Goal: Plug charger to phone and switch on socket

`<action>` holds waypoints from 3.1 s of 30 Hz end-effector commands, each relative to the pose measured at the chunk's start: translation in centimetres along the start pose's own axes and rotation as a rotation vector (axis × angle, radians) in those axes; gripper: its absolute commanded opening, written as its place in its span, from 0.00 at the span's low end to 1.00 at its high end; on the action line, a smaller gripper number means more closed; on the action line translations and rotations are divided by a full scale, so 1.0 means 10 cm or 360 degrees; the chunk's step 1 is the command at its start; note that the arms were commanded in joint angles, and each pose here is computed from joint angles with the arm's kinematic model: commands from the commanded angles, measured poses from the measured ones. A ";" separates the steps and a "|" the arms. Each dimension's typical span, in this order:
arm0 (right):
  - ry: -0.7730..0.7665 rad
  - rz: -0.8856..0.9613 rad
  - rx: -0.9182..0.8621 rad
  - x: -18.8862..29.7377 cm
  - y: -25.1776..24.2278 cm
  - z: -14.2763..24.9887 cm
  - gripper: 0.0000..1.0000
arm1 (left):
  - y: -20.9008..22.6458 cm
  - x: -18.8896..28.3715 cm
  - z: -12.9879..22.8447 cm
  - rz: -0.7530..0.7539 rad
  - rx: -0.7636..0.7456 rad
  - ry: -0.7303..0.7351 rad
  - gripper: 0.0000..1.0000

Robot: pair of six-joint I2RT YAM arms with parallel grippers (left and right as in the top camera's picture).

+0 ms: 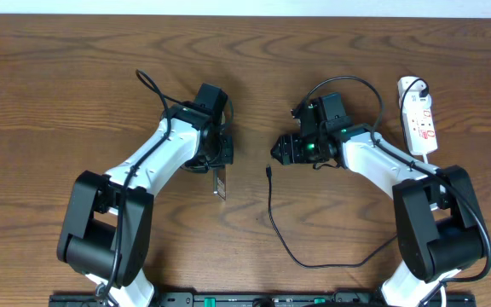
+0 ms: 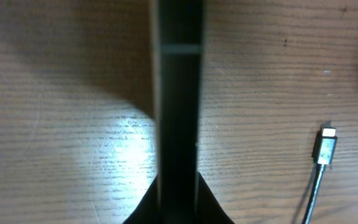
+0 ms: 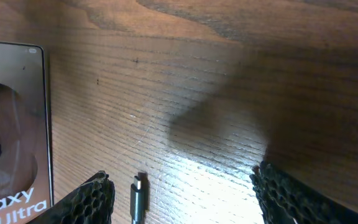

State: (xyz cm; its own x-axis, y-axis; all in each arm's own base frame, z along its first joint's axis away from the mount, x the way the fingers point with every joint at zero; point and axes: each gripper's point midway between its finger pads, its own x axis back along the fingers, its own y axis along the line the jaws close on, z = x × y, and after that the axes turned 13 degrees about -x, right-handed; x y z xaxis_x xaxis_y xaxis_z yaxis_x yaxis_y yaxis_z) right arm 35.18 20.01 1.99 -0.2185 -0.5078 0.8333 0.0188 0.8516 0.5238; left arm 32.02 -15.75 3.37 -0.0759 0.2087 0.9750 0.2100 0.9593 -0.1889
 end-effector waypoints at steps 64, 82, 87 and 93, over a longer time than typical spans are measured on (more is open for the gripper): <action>-0.0012 0.0024 0.0049 -0.02 0.01 0.00 0.82 | -0.16 -0.20 0.12 -0.0167 -0.0044 0.0048 0.27; -0.0012 -0.0044 0.0078 0.09 0.22 -0.06 0.44 | -0.08 0.09 -0.07 -0.0073 0.0061 -0.0081 0.07; 0.0100 0.0204 0.0077 0.38 0.38 -0.01 0.56 | -0.15 0.81 -0.35 0.0416 0.0196 -0.0358 0.07; 0.0186 0.0483 0.0027 0.32 0.38 0.37 0.56 | -0.04 1.32 -0.42 0.0833 0.0269 -0.0490 0.07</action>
State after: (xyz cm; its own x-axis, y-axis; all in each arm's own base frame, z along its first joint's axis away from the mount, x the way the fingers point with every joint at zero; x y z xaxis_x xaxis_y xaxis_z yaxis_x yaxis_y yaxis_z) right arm 32.02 22.31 6.63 -0.0830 -0.3407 0.9365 0.0238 0.9388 0.3437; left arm 35.41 -12.72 13.58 -0.3200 0.4805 0.8165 0.0693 0.8714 -0.4856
